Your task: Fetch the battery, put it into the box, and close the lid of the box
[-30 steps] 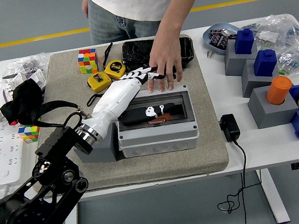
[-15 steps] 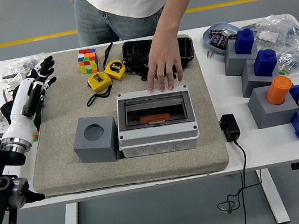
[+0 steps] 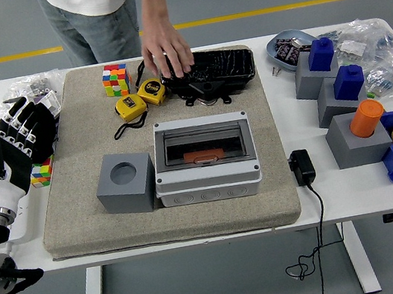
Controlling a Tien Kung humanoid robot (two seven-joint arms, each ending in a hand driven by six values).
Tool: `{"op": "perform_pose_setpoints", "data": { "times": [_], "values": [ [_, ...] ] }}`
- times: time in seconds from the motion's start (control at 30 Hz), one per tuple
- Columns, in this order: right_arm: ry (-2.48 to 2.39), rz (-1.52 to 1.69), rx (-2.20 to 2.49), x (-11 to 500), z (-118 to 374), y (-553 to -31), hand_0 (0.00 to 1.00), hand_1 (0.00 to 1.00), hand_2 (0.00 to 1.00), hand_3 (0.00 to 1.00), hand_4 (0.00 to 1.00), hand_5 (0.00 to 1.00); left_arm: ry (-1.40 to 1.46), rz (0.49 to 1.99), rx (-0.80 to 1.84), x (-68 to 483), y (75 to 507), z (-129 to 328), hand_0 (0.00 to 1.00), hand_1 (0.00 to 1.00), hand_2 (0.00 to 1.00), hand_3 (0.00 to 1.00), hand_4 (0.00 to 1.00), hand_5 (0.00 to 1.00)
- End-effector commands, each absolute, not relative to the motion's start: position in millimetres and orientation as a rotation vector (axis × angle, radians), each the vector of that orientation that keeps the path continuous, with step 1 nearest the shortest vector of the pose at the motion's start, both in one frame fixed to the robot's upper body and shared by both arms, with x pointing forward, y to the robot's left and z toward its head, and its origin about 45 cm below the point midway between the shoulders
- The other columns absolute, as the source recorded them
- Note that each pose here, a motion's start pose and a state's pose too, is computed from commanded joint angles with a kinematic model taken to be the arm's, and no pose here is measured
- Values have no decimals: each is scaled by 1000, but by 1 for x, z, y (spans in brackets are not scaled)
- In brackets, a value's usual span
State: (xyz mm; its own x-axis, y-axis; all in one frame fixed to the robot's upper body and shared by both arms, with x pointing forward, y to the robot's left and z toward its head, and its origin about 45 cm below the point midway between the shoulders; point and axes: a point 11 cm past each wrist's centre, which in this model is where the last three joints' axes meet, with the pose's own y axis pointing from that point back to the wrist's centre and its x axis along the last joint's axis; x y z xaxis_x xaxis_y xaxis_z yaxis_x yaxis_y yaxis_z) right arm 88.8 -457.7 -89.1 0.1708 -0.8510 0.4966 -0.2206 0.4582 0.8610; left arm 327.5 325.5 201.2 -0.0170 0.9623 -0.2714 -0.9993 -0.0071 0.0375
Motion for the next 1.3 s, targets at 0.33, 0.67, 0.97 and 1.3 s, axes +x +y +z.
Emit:
{"op": "perform_pose_setpoints", "data": {
  "times": [0.33, 0.67, 0.97, 1.3],
  "values": [
    [-1364, -588, 1045, 90, -89, -457, 751, 697, 715, 757, 998, 998, 228, 1545, -154, 329, 316, 202, 856, 844, 783, 756, 998, 983],
    [-1367, -588, 1049, 93, -89, -455, 751, 697, 713, 757, 998, 998, 216, 1546, -150, 331, 316, 204, 839, 824, 767, 747, 998, 959],
    [-1372, -585, 1048, 94, -88, -457, 751, 697, 713, 757, 998, 998, 220, 1541, -149, 331, 314, 204, 828, 818, 761, 744, 998, 945],
    [-1374, -589, 1047, 94, -89, -456, 751, 698, 714, 757, 998, 998, 217, 1555, -156, 331, 317, 204, 826, 814, 757, 743, 998, 938]
  ]
}}
